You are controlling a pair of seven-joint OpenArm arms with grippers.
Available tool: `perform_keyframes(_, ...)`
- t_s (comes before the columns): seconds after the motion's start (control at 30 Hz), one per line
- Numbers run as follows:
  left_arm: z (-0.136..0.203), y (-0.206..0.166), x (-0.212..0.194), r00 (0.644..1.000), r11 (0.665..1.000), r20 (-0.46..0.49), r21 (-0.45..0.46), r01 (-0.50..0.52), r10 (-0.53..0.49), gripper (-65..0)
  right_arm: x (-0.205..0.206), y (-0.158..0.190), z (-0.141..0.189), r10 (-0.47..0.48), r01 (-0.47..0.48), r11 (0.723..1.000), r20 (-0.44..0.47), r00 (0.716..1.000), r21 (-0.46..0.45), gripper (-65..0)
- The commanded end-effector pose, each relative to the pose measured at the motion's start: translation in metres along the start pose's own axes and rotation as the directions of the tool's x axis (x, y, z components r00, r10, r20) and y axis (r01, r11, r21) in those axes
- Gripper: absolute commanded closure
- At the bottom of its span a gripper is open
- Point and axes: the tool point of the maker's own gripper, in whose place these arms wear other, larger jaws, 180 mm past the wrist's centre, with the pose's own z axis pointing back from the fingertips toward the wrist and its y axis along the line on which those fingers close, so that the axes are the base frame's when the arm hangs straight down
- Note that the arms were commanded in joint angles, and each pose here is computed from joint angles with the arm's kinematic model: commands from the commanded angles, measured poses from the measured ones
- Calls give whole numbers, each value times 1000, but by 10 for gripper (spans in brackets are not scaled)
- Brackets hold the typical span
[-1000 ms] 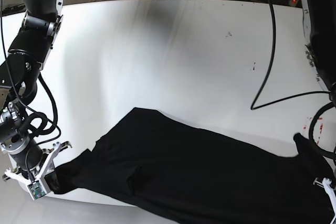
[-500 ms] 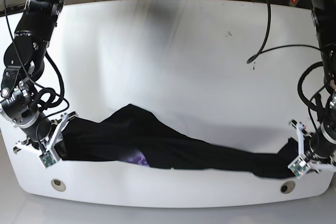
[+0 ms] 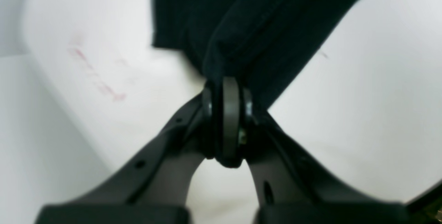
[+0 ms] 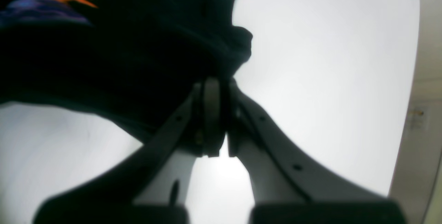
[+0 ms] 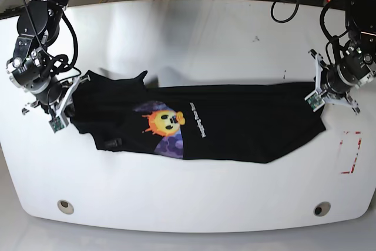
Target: Fold the T-shirt properly
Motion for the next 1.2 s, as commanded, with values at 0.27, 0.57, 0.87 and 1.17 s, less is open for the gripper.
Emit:
perform_keyframes(0.27,-3,-52,-29,998,995,-43,-89,-47,43,-79,-43,27,3,-29,34,998,-77,997,57,0)
perform_keyframes(0.57,1,-67,-59,983,986,-111,-75,-152,143,-381,-97,25,19,-146,151,989,-207,967,7,-349)
perform_keyframes(0.87,9,-87,-77,979,982,-156,-116,-152,133,-379,-112,20,30,-218,221,975,-204,954,-7,-544)
perform_keyframes(1.17,17,-51,-66,966,967,-57,-1,-254,254,-378,-62,5,-1,-327,331,940,-49,944,80,-539)
